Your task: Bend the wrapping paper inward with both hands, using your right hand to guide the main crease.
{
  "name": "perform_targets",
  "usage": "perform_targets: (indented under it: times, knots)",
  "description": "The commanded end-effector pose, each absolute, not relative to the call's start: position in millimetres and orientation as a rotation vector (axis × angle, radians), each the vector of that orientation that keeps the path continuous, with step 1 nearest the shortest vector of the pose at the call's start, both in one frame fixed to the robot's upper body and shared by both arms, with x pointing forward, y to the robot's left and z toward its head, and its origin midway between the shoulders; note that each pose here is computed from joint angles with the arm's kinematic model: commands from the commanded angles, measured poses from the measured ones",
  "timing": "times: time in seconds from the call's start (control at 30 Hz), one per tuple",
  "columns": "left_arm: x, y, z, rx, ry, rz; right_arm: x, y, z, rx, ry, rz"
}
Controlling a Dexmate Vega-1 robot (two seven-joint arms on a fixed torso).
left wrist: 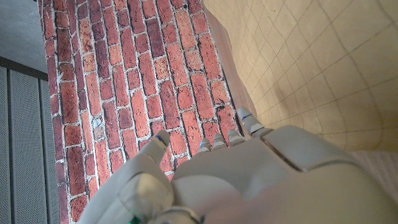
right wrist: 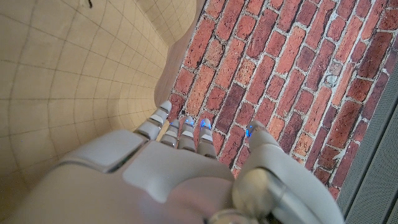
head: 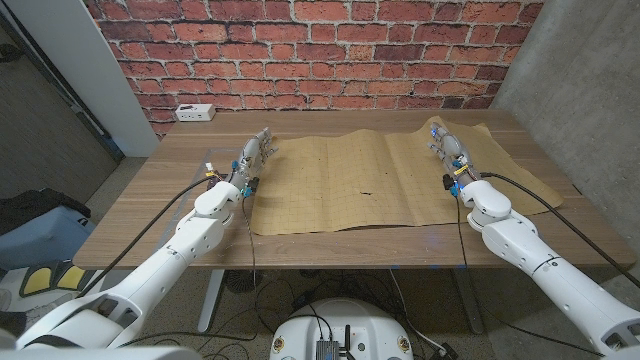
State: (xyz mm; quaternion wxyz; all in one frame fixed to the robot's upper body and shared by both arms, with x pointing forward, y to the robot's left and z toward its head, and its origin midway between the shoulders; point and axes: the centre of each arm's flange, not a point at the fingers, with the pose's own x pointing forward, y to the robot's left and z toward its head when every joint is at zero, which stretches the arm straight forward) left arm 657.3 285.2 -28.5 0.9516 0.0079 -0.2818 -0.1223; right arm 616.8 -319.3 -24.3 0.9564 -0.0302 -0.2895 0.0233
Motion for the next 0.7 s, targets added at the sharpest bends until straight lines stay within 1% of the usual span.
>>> perform_targets:
  times: [0.03, 0.7]
  knots:
    - [658.0, 284.7, -30.4, 0.028, -0.567, -0.254, 604.9, -327.1, -27.2, -0.066, -0.586, 0.011]
    - [661.7, 282.2, -31.6, 0.038, -0.559, -0.268, 591.2, -341.5, -31.7, -0.082, -0.581, -0.054]
